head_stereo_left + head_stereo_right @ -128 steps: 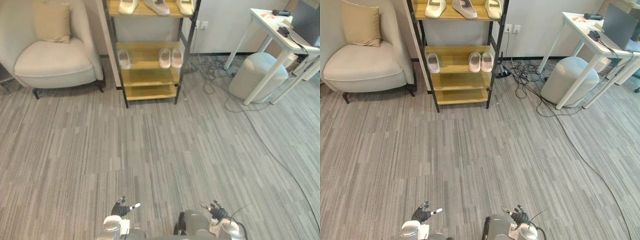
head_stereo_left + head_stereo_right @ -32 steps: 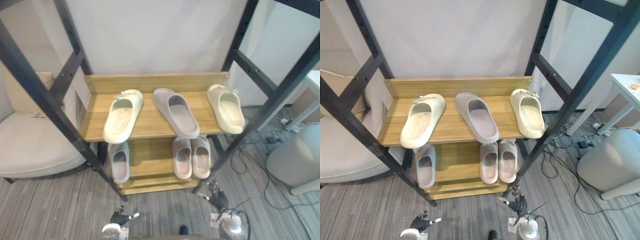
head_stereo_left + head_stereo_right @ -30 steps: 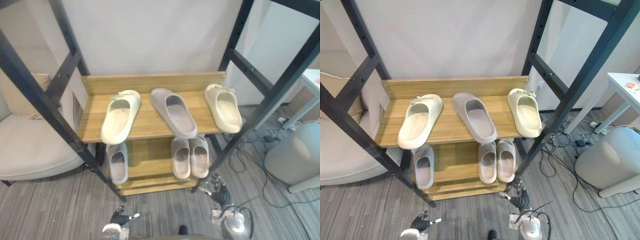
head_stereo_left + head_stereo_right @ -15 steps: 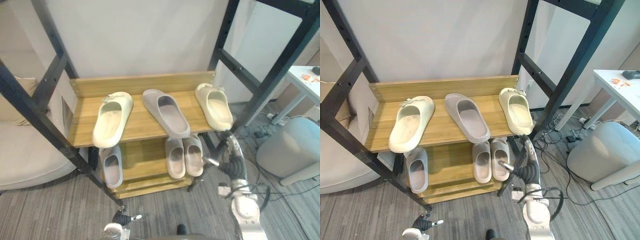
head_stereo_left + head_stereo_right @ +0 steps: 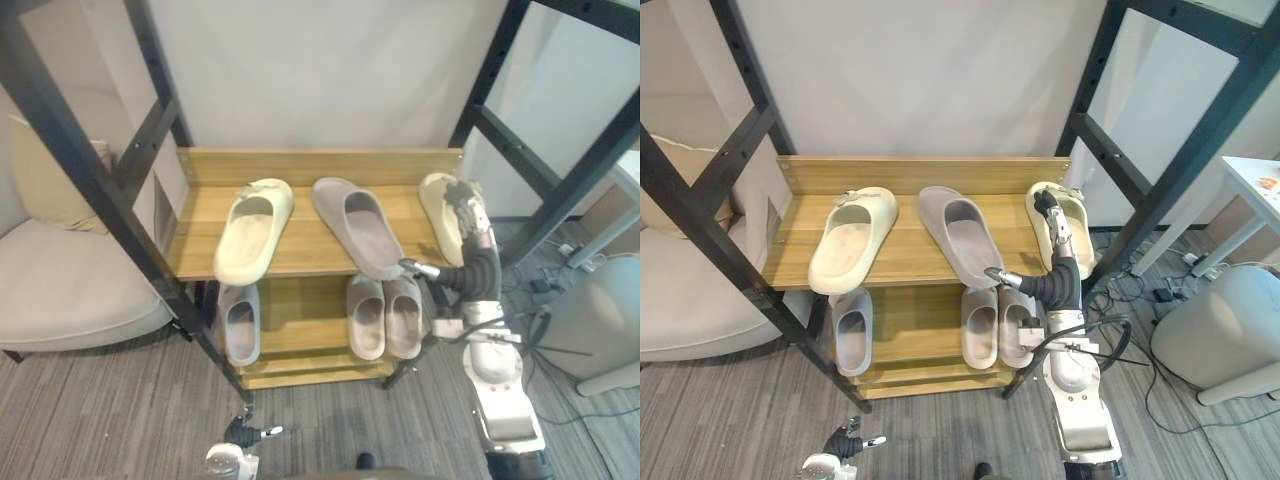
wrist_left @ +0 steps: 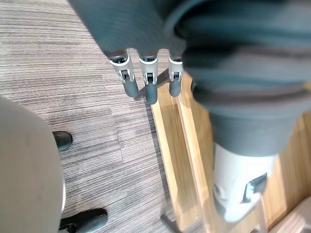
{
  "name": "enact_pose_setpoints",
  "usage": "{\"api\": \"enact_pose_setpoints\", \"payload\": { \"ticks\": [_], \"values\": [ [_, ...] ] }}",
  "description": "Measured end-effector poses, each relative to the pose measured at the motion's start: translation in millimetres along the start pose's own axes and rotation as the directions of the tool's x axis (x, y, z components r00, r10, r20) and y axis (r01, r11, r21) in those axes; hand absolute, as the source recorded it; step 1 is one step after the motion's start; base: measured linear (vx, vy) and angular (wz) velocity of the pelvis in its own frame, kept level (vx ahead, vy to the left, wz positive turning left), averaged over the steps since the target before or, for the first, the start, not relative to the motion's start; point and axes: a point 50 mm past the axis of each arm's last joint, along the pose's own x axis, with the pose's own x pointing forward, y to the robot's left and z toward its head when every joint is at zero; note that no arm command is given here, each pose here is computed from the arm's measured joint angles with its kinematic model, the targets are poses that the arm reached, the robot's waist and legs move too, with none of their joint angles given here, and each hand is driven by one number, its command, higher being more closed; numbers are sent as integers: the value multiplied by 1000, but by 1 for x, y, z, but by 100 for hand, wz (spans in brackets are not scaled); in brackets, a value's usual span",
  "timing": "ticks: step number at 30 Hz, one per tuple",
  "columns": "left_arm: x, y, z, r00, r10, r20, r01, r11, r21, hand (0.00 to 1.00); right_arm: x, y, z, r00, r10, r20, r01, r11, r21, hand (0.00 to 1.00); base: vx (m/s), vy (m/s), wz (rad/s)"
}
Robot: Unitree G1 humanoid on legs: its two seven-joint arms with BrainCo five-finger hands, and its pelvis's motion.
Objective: Organize the slippers on the shoe rack
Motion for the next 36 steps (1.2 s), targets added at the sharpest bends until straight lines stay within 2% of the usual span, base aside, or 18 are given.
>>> {"api": "enact_pose_setpoints", "payload": {
  "ticks": [8,17,28,29,36],
  "values": [
    [0,0,5,1000,-2,21,2,1000,-5,0,40,-6,-23,998,-3,-57,-1,998,-64,0,31,-36,10],
    [1,-2,8,999,-12,37,12,1000,1,0,66,-10,-43,989,-25,-145,1,987,-160,0,34,-27,8],
    [1,-1,15,997,-13,73,14,1000,-18,0,99,-7,-47,985,-1,-174,-36,977,-208,0,-6,-9,1],
    [1,0,15,997,-13,73,14,1000,-20,0,103,-6,-44,987,11,-163,-48,974,-222,100,-27,-24,4],
    [2,5,18,996,1,85,3,999,-42,0,126,0,-39,980,111,-168,-158,942,-297,100,-11,-30,6]
  ]
}}
